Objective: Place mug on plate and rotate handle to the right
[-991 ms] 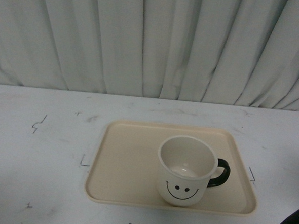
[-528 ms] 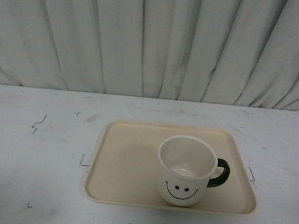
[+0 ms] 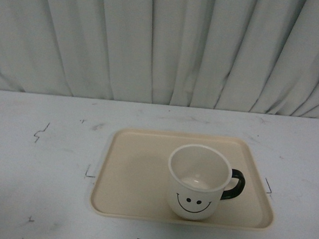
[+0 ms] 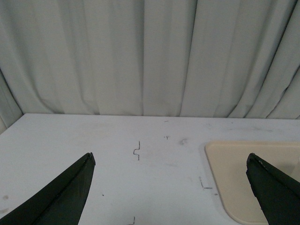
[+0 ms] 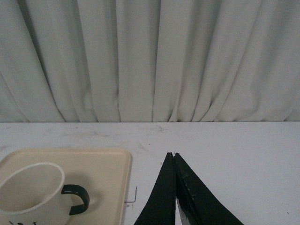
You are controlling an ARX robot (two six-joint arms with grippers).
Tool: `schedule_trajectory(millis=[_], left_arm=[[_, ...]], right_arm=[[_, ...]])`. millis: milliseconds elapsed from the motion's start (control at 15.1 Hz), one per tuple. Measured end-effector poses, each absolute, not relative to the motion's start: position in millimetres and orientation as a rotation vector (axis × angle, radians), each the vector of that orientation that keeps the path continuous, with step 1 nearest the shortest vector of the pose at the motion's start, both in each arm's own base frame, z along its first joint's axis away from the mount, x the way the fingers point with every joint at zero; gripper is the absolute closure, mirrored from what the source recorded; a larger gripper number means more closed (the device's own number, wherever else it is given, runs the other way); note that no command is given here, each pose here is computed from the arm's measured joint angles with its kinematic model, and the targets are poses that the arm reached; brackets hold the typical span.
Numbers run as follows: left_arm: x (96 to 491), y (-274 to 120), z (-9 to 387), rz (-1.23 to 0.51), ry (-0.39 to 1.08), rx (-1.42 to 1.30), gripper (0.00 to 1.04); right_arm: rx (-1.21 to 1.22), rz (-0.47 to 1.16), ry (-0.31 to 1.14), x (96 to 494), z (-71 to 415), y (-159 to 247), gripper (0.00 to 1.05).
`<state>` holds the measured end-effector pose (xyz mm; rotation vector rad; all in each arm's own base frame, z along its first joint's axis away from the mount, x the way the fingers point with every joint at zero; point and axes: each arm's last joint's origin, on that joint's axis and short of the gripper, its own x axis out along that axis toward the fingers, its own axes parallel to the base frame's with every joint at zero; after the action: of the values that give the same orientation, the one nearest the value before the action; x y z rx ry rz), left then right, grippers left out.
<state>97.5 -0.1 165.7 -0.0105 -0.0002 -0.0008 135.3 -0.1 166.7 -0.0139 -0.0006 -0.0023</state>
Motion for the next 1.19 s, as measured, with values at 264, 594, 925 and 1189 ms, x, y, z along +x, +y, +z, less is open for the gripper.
schedule_trajectory(millis=[264, 594, 925, 1189], left_arm=[[97.5, -0.1, 165.7, -0.001, 0.000, -0.010, 0.07], [97.5, -0.1, 165.7, -0.001, 0.000, -0.010, 0.07], [97.5, -0.1, 165.7, -0.001, 0.000, -0.010, 0.07], [97.5, -0.1, 165.7, -0.001, 0.000, -0.010, 0.07]], right_arm=[[-0.014, -0.002, -0.011, 124.0, 170.0, -0.1, 1.03], [-0.014, -0.002, -0.013, 114.4, 170.5, -0.1, 1.03], [-0.014, -0.002, -0.004, 107.2, 169.0, -0.1, 1.03], [-0.014, 0.000, -0.006, 97.2, 167.0, 0.0, 1.03]])
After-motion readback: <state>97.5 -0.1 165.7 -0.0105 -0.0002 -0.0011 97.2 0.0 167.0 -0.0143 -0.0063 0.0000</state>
